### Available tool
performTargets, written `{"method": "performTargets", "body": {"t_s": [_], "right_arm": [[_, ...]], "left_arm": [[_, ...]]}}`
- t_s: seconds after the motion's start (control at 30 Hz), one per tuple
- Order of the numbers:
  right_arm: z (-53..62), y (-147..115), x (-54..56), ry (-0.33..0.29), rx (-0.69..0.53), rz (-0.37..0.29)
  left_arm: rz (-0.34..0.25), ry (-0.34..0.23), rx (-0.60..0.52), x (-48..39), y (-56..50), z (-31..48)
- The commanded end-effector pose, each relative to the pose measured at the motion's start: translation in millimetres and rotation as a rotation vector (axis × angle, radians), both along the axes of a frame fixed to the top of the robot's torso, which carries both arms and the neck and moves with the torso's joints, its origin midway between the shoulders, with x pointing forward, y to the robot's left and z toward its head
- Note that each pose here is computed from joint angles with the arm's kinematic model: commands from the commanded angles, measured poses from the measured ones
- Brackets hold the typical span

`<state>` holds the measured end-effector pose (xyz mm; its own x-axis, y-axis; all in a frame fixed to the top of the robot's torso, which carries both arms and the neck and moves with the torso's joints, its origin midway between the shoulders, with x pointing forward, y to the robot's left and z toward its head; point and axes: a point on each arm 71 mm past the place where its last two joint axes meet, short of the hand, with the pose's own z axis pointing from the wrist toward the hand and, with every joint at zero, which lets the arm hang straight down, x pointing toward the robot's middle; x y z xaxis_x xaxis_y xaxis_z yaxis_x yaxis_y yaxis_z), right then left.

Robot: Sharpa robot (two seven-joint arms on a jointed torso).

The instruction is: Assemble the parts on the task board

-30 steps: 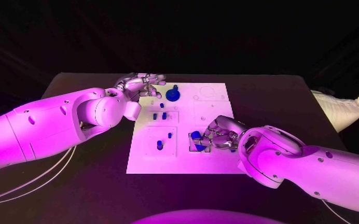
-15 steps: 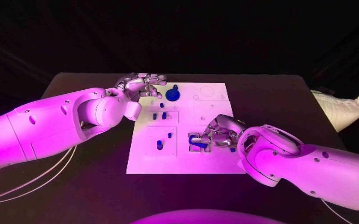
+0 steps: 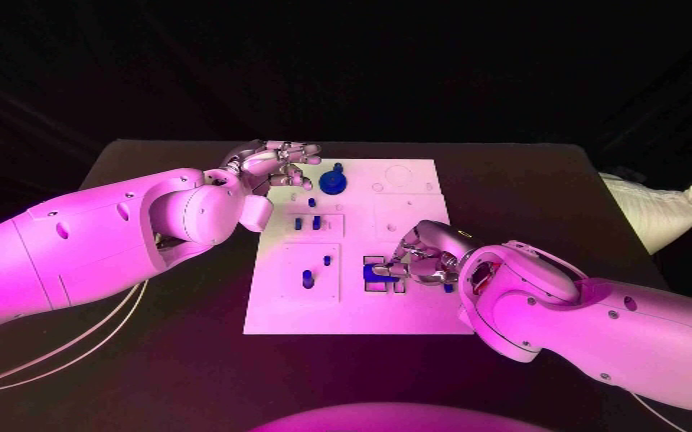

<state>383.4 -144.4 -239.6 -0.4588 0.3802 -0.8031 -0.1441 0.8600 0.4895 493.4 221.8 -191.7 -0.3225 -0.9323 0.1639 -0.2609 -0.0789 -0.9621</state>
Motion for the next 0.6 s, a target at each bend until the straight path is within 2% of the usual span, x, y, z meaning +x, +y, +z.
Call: {"method": "performTargets", "body": {"t_s": [0.03,0.6], "right_arm": [[0.1,2.2,-2.0,-0.01,-0.019,0.038],[0.5,1.8,-5.6,-0.009,-0.044,0.068]], "left_arm": [[-0.019,-0.005,-0.007,-0.6,-2.1,0.8],[-0.016,-0.005,-0.006,-0.6,-0.6,0.8]]}}
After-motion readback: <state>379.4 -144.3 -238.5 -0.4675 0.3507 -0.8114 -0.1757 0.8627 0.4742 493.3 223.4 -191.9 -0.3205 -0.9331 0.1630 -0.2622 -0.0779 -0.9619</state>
